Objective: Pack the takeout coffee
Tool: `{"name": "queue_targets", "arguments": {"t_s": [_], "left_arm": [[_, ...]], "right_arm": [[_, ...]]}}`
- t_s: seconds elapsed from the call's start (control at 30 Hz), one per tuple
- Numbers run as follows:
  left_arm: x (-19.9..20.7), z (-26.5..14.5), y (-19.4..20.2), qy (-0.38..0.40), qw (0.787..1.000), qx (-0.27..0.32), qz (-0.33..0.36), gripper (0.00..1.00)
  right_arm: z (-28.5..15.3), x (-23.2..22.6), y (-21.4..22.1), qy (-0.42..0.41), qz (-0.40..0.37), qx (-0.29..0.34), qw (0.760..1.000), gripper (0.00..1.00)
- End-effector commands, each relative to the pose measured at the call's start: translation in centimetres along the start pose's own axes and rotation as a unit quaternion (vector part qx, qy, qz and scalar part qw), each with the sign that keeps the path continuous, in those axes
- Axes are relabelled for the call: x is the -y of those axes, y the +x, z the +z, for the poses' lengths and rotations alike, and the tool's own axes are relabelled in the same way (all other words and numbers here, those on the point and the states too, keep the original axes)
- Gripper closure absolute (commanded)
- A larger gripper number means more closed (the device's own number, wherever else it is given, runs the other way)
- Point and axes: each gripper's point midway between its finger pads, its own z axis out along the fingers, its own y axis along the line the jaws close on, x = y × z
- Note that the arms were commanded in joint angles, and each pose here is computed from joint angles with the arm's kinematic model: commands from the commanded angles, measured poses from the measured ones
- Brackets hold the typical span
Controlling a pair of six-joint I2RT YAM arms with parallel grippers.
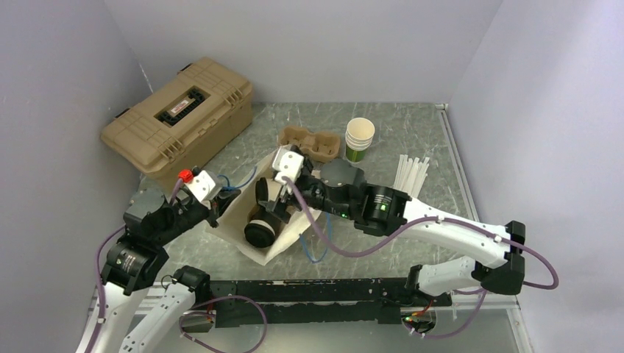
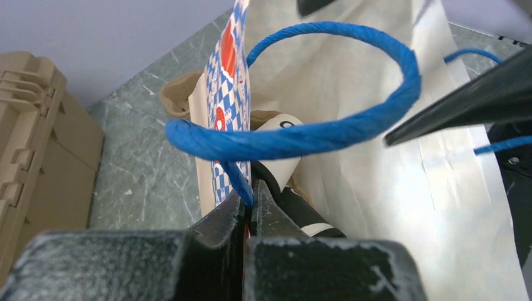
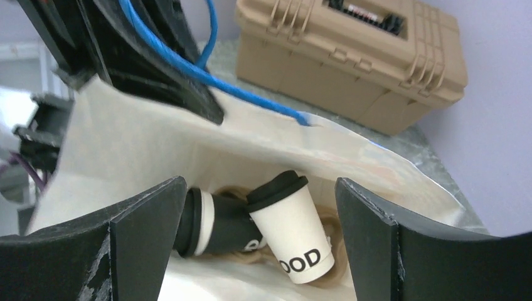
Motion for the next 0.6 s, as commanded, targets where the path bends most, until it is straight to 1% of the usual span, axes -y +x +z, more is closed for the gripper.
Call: {"name": "queue_targets", "arguments": {"t_s": [0.0,0.13,0.27,0.4,0.47,0.57], "left_arm": [[0.7,-0.1,-2.7,0.029,0.999,0.030,0.027,1.00],[0.9,0.2,-2.8,0.038,0.999,0.027,0.022,1.00],[0.9,0.3,-2.7,0.040,0.998,0.032,0.022,1.00],[1.1,0.6,-2.5,0.046,0.998,0.033,0.018,1.00],[1.2,0.7,-2.4,0.049,0.998,0.036,0.017,1.00],[1.5,0.9,-2.2,0.057,0.997,0.040,0.015,1.00]], "right_arm": [[0.7,-0.3,3.1,-0.025,-0.068,-0.067,0.995,0.06],[1.9,0.1,6.2,-0.028,-0.128,-0.122,0.984,0.03],[2.8,0.0,9.6,-0.037,-0.163,-0.172,0.971,0.01],[3.7,0.2,12.7,-0.035,-0.180,-0.205,0.961,0.01],[4.1,0.7,14.0,-0.021,-0.187,-0.221,0.957,0.01],[4.7,1.2,16.2,-0.015,-0.187,-0.244,0.951,0.01]]}}
